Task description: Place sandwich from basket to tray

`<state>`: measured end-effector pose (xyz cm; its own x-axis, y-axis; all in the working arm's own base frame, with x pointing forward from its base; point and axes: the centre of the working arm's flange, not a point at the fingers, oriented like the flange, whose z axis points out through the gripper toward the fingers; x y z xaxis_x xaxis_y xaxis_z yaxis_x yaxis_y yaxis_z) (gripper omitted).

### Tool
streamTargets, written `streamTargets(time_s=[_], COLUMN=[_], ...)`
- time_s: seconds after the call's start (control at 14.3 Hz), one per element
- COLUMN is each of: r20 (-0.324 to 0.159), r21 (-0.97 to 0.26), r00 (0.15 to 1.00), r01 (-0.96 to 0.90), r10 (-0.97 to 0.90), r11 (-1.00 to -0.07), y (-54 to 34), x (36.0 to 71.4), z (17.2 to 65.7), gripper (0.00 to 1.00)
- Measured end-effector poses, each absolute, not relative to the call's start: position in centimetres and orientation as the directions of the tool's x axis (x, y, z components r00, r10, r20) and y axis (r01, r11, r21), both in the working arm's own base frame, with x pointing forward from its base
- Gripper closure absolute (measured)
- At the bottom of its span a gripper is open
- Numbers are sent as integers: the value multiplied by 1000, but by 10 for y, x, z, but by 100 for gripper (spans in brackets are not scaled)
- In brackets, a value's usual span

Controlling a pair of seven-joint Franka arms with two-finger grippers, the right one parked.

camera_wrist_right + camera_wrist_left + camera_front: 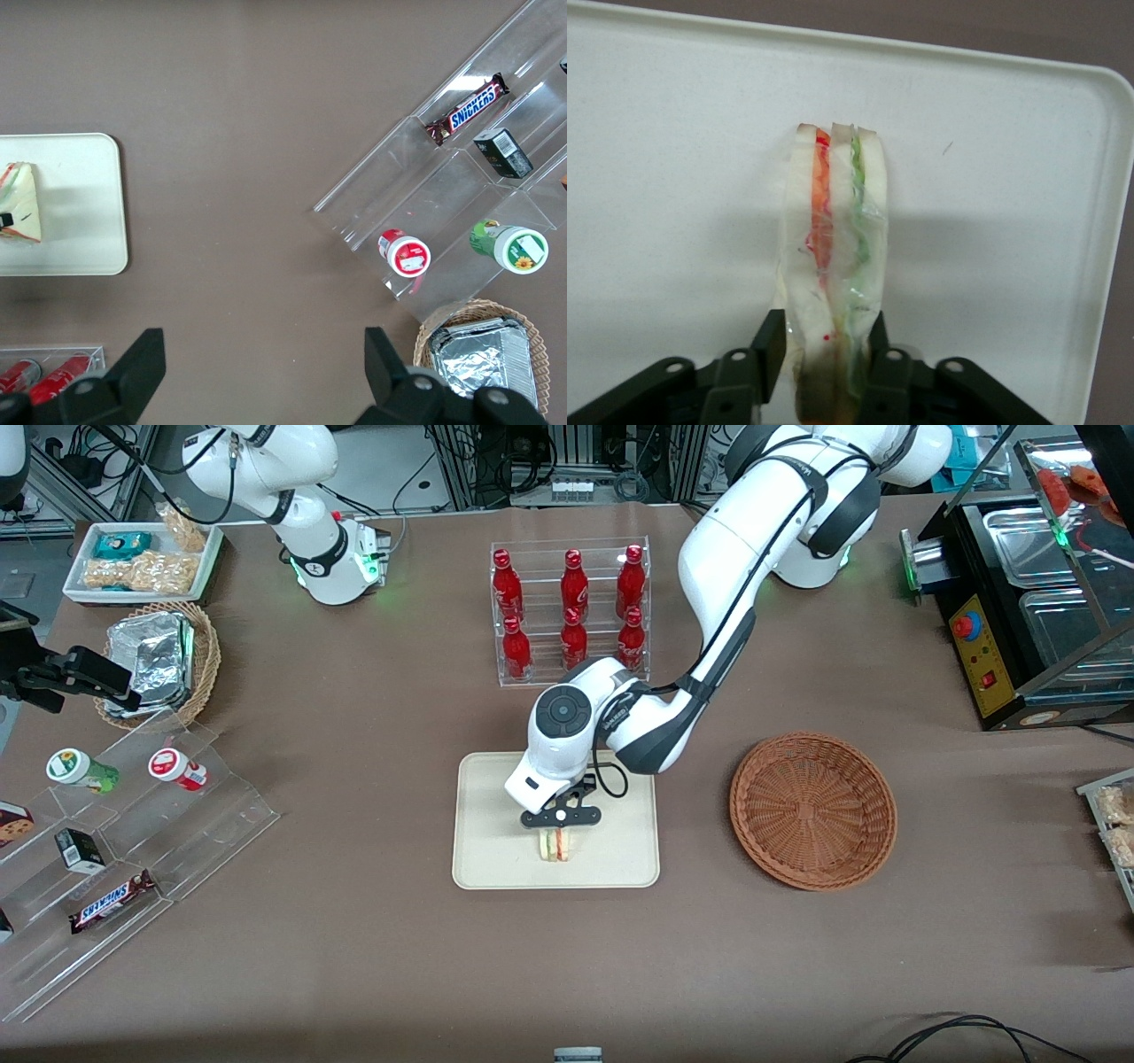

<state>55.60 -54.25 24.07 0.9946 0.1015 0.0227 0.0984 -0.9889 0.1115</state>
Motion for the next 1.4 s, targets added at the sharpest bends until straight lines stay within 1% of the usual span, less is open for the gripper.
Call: streamTargets(time_s=[0.07,0.21,0.28,0.35,0.42,0.56,0.7,0.77,0.91,1.12,1.26,1.4], r20=[26,38,45,50,50,46,47,53,59,63,53,22], r21=[116,129,134,132,119,81,47,25,-37,-96,-113,-136], r00=[994,991,989,987,986,983,975,970,959,928,924,944], r01=[106,121,134,145,155,176,214,236,281,371,384,328], r10=[109,127,141,153,162,180,216,237,278,366,380,328], r11=[-988,-984,-982,-981,-981,-981,-976,-971,-959,-924,-917,-935], y=[-543,-544,-544,-541,-534,-513,-494,-483,-449,-374,-315,-256], x=[557,562,564,566,567,564,552,546,544,554,562,565], z=[244,264,284,309,340,402,444,452,451,450,458,470], gripper=[40,22,11,2,0,0,0,0,0,0,0,0])
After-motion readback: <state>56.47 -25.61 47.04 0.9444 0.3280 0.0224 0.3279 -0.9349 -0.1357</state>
